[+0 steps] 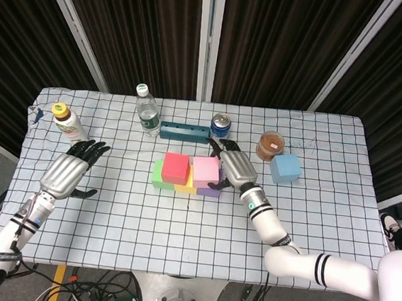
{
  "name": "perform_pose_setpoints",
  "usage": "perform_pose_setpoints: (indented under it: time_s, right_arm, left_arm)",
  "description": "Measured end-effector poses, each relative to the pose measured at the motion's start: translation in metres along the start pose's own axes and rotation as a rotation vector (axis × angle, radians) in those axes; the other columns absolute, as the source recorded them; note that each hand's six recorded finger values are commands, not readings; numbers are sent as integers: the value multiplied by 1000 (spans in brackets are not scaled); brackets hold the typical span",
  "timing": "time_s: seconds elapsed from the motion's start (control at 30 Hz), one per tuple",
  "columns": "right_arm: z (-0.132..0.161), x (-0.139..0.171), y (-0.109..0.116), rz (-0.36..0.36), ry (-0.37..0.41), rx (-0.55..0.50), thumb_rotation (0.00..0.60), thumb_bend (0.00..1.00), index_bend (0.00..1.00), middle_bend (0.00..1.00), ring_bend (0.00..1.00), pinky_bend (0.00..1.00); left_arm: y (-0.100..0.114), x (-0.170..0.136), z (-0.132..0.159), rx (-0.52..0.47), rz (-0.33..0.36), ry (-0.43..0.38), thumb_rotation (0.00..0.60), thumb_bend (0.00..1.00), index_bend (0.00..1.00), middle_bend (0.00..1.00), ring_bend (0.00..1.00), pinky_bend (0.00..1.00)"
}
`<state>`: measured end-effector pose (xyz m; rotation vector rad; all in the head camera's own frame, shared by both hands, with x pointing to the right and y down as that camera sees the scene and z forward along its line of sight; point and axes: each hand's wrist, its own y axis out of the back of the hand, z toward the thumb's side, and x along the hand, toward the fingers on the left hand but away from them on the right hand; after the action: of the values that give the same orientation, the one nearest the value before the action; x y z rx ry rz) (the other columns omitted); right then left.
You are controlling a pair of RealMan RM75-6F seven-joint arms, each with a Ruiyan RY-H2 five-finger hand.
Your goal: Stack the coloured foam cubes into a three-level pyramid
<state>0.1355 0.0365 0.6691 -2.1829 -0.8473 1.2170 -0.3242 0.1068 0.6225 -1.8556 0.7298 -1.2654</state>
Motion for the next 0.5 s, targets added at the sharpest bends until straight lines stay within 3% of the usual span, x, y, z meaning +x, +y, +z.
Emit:
perform_pose_setpoints:
  time_s: [0.5]
  right_arm:
    - [4, 1, -2, -17, -35, -28, 600, 117, 0, 413, 53, 0]
  left_arm:
    - [0, -3, -2, -7, 0, -3, 600, 130, 64, 39, 18, 92]
